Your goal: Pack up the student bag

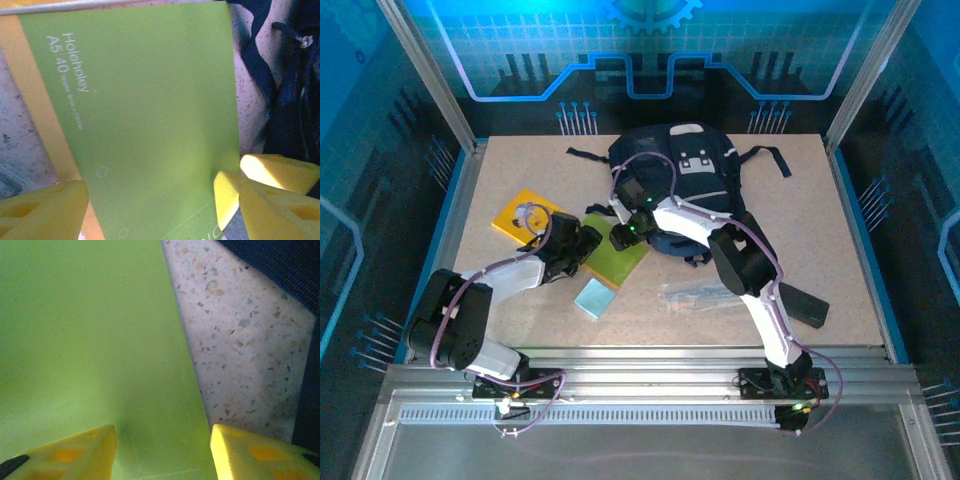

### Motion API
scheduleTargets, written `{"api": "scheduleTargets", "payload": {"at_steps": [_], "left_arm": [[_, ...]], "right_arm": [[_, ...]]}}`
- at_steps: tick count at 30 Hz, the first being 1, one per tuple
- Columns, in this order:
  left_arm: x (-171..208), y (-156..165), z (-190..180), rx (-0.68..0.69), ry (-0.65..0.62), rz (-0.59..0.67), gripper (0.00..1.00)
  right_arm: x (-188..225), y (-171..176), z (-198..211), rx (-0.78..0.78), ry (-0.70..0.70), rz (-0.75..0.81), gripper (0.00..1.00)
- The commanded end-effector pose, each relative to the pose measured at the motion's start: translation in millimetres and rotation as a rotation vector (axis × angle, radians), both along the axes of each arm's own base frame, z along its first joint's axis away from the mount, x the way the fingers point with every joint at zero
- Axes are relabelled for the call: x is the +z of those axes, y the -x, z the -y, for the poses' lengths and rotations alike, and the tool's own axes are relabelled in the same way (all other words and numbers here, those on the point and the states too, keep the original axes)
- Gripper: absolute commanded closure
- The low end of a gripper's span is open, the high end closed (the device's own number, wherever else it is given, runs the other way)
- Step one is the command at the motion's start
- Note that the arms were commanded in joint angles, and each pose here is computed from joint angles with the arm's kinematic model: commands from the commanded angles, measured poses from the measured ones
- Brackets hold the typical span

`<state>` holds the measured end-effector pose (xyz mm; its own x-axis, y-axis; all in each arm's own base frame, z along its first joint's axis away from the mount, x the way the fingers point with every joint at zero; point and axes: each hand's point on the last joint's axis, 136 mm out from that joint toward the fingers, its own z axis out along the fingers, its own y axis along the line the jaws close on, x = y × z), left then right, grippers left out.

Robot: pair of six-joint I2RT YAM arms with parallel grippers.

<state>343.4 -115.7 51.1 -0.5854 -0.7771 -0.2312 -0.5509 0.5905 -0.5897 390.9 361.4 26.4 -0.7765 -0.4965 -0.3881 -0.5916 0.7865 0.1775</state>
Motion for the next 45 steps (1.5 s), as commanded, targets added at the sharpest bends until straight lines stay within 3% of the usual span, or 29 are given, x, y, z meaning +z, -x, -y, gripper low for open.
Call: {"api": "scheduleTargets", "payload": {"at_steps": [1, 6, 13, 18, 24, 27, 30, 38, 45], "left_arm": [[-21.2, 30.9, -18.5, -0.027, -0.132, -0.123, 0.18], [-29.6, 29.3, -14.7, -0.026, -0.112, -0.142, 0.18], [-39.9, 27.8, -11.1, -0.035, -0.107, -0.172, 0.18], [-41.3, 28.0, -11.3, -0.036, -0.110, -0.173, 0.18], [-40.0, 28.1, -13.4, -0.041, -0.124, -0.171, 0.18], [-39.5, 27.5, -13.4, -0.046, -0.130, -0.172, 0.18], [-39.6, 27.6, -12.8, -0.050, -0.131, -0.176, 0.18], [-41.5, 29.4, -13.5, -0.038, -0.123, -0.176, 0.18], [-46.8, 29.2, -9.8, -0.033, -0.102, -0.182, 0.18]], "right_arm": [[-22.5, 32.5, 11.7, 0.033, 0.029, -0.112, 0.46], [-0.5, 53.4, -3.7, 0.047, -0.147, -0.226, 0.45], [40.2, 57.4, -9.9, 0.028, -0.343, -0.285, 0.44], [46.0, 59.6, -14.0, 0.023, -0.421, -0.338, 0.44], [30.8, 35.5, 27.6, -0.081, -0.157, -0.141, 0.43], [14.5, 23.6, 53.7, -0.129, 0.019, -0.088, 0.40], [4.0, 21.2, 62.5, -0.127, 0.105, -0.059, 0.37], [-10.4, 55.9, 21.6, 0.014, 0.045, -0.130, 0.36], [11.5, 73.4, -10.5, 0.044, -0.163, -0.233, 0.36]]}}
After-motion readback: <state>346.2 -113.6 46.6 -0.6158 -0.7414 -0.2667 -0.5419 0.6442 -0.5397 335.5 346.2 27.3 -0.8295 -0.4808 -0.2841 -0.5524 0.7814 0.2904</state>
